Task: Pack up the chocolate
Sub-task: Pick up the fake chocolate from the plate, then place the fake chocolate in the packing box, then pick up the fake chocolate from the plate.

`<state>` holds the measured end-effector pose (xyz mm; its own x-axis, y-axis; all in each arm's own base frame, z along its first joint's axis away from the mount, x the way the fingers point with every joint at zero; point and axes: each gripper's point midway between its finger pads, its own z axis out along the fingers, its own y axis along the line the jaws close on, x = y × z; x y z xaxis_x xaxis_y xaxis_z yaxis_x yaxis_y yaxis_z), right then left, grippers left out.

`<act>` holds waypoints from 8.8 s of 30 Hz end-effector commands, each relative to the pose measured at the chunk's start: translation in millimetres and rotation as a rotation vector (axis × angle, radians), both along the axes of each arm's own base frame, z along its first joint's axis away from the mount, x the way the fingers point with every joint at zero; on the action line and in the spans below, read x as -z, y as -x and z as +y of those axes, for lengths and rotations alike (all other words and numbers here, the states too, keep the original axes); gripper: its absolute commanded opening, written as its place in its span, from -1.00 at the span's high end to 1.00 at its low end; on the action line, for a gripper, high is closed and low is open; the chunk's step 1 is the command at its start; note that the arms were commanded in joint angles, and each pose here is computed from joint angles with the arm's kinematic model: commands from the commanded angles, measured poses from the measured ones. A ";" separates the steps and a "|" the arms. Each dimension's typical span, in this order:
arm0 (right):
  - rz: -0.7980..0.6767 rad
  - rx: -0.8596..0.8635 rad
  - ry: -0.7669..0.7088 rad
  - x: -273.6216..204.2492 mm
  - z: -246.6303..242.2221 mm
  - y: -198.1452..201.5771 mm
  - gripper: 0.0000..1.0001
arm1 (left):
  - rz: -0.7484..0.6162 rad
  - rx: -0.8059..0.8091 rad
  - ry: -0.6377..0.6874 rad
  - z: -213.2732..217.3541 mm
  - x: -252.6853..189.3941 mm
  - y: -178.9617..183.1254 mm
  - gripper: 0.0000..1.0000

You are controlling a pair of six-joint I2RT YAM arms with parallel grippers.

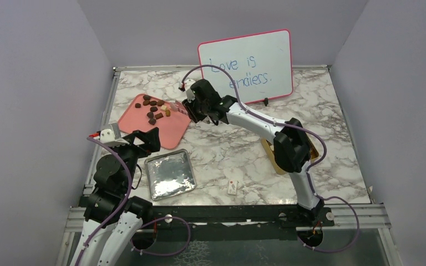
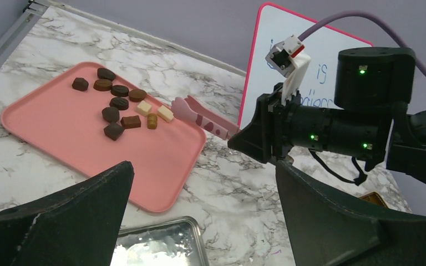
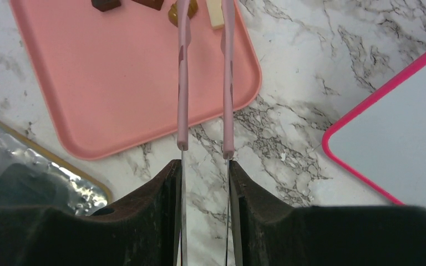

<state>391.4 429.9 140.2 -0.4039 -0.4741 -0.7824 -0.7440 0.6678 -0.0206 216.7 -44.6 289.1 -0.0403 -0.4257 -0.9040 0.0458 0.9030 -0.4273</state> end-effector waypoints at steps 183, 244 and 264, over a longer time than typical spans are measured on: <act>0.187 0.930 -0.172 -63.9 -242.3 97.5 0.21 | -0.032 -0.025 0.007 5.4 -7.0 1.0 -0.98; 0.044 0.080 0.076 52.5 48.9 9.7 0.19 | -0.056 -0.059 0.021 13.7 -14.1 6.3 -0.98; 0.025 0.127 0.184 76.5 46.9 6.4 0.41 | -0.056 -0.060 0.021 14.1 -14.2 6.5 -0.98</act>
